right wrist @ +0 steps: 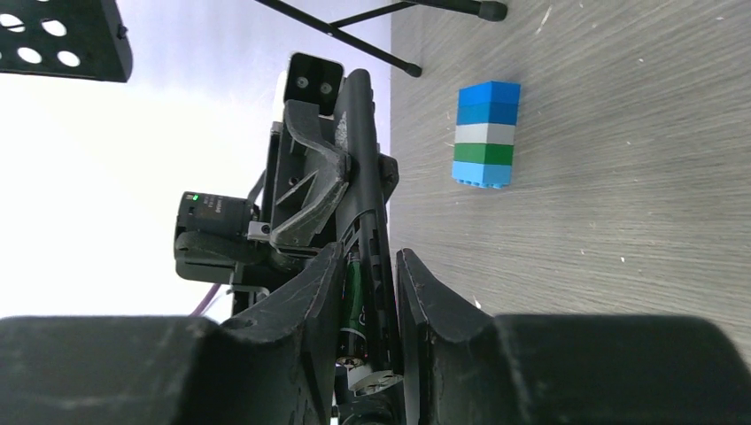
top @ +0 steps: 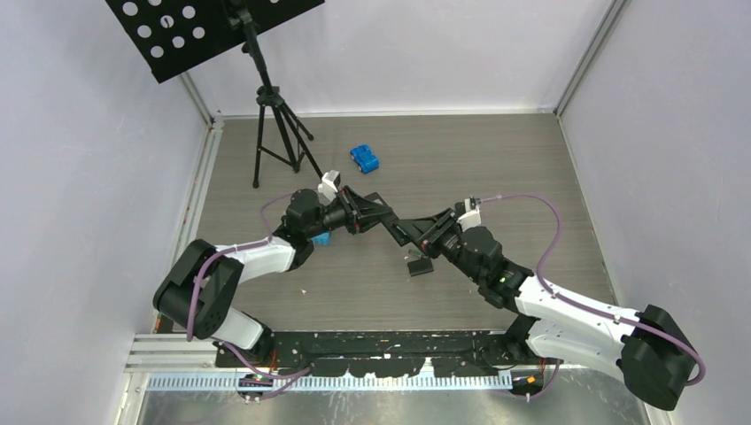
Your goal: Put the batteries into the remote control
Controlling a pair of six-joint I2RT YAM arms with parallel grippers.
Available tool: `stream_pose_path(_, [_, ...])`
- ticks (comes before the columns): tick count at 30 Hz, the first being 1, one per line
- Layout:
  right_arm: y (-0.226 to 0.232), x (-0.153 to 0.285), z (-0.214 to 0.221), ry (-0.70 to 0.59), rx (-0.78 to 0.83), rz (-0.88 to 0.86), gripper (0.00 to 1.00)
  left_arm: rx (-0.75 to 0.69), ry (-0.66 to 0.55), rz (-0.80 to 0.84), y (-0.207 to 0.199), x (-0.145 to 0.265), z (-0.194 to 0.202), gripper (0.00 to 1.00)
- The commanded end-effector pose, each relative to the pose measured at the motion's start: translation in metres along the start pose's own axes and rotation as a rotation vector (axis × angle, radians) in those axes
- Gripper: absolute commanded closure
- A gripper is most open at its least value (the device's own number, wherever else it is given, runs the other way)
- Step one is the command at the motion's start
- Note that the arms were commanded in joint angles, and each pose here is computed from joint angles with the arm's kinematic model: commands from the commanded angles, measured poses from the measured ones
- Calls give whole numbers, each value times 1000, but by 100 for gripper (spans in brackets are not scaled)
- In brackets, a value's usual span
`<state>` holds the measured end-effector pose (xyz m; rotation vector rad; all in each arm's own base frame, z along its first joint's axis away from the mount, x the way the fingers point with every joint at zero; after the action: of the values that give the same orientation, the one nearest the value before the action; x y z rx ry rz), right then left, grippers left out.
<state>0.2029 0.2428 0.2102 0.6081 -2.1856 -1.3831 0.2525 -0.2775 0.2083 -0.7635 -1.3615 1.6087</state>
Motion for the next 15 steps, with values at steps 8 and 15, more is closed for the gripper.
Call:
stream_pose_path(8, [-5,-12,4,-9,22,-10,77,-1,106,207,-50,10,23,100])
stream_pose_path(15, [-9,-17,7,4,29,13,79,-31,114,215,-50,9,26,100])
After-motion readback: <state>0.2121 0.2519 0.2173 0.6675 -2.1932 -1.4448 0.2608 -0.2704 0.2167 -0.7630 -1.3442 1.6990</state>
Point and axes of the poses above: each gripper's point midway between its finger pads, its own x axis back along the fingers, its own y axis along the line the jaws close on, z = x × y, the point moved 4 cm from there along x, back along the fingers, and after that the axes turned 9 degrees about x, right-handed, at the moved point
